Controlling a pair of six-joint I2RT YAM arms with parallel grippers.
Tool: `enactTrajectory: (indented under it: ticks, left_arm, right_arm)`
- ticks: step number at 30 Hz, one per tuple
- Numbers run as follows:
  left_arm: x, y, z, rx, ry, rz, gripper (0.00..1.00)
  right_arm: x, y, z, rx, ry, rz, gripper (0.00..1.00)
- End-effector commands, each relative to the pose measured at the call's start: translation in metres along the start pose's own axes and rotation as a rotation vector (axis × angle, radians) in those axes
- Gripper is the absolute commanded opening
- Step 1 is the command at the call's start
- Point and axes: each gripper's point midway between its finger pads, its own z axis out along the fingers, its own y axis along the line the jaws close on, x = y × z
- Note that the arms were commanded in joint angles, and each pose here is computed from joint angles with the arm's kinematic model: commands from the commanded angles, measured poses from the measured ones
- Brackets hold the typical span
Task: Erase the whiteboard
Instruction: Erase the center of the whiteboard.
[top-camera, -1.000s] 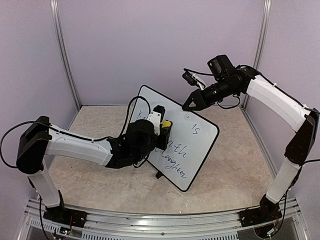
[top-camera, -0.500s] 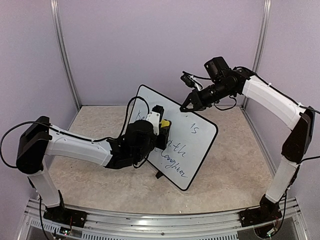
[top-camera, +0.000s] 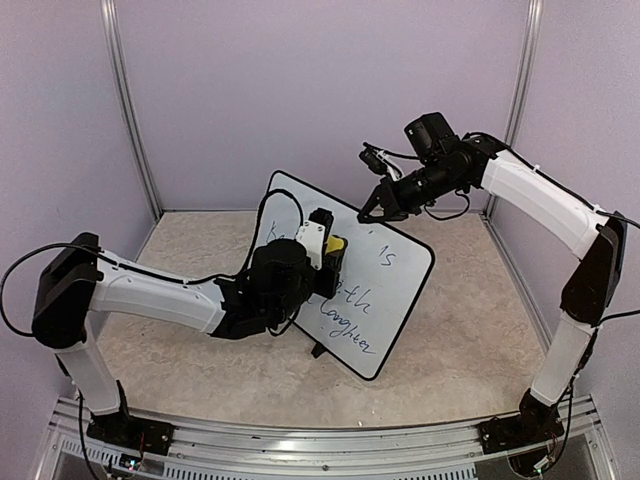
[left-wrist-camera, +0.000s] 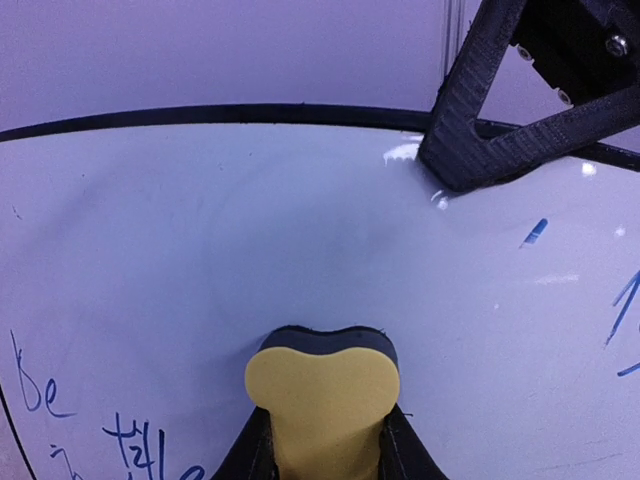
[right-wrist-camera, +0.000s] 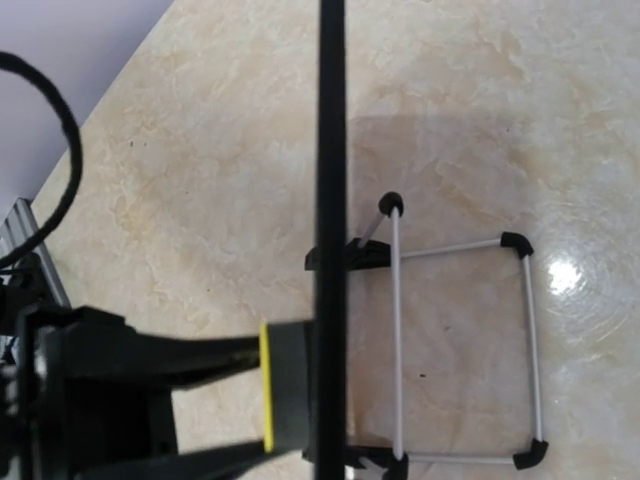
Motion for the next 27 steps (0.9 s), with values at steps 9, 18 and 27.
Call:
enactTrajectory:
  ticks: [9,18,27]
  left_arm:
    - [-0.017,-0.072,0.021,0.167,-0.035,0.114,0.12]
    - [-0.014,-0.086,0.007,0.250,-0.028,0.111,0.12]
    - [-0.021,-0.096,-0.010,0.301,-0.040,0.088,0.12]
  right_arm:
    - [0.001,0.064,0.002,-0.166,0.005,-0.097,0.00]
    - [-0.001,0.065,0.000,-0.163,-0.004,-0.100,0.00]
    - [-0.002,0.065,0.000,-0.161,-0.008,-0.101,0.00]
